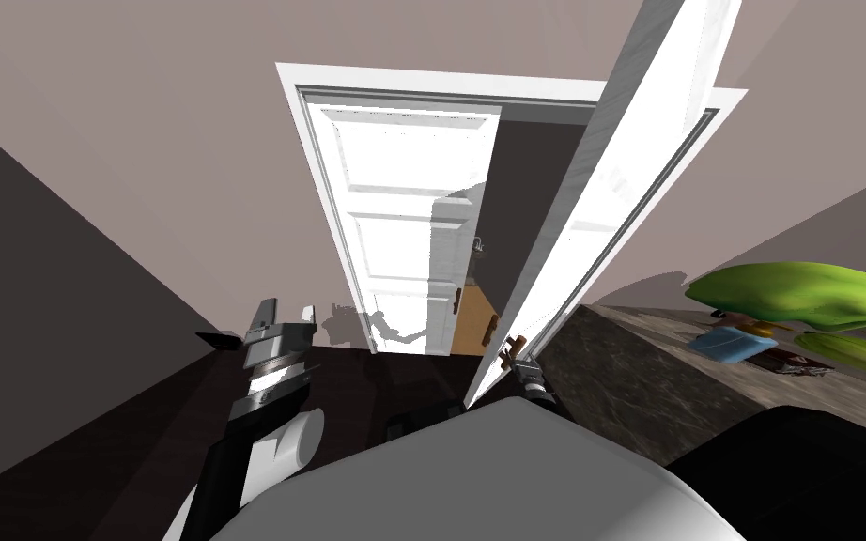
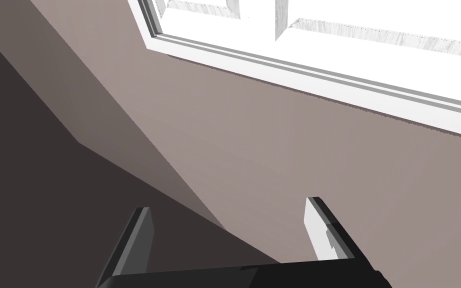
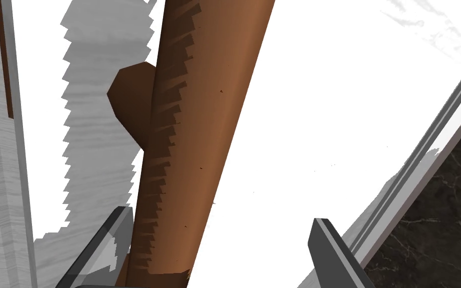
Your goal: Pull the door open
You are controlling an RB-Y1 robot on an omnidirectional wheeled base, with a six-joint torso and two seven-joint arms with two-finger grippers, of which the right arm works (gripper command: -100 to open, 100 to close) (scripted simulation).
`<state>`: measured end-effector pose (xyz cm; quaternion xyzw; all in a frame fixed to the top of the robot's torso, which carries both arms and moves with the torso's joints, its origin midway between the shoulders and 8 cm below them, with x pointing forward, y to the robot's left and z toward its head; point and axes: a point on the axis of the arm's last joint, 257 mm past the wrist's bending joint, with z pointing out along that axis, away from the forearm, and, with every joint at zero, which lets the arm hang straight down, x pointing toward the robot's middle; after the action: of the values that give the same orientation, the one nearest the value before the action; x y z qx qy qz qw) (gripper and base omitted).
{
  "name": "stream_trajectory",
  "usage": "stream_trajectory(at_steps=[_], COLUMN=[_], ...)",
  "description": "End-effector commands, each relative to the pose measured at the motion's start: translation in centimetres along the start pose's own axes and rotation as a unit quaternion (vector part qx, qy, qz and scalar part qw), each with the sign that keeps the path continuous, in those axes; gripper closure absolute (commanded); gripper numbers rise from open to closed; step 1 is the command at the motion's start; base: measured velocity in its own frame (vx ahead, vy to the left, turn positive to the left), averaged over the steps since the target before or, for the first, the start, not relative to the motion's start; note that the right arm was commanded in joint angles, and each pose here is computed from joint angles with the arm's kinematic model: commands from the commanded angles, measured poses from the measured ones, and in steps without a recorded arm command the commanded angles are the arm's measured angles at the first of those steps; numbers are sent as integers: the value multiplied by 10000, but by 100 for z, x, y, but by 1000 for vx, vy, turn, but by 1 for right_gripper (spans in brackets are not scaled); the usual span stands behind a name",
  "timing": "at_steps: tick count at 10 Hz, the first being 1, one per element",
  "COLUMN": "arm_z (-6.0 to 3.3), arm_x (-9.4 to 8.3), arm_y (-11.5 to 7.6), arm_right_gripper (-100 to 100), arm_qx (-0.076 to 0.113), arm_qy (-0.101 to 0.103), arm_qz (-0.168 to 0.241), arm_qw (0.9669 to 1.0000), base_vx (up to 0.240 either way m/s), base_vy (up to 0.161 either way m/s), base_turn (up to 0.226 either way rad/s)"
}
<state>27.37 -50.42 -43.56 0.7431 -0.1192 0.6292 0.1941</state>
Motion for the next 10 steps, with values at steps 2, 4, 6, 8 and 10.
stream_trajectory(at_steps=[2,4,6,8,10], arm_z=[-94,-94,-151,-222,-259], arm_x=[-84,-84,-124,-167,-184], arm_y=[315,315,412,521,562], arm_right_gripper=[100,100,100,100,100], arm_qx=[-200,-200,-266,-346,-389], arm_qy=[-194,-194,-252,-315,-338], arm_qz=[-190,-190,-244,-305,-327], arm_qw=[9994,9994,9990,9984,9981], base_vx=[-60,-13,-87,-120,-150], base_vy=[1,2,-9,-2,-47], base_turn=[-5,-25,18,23,53])
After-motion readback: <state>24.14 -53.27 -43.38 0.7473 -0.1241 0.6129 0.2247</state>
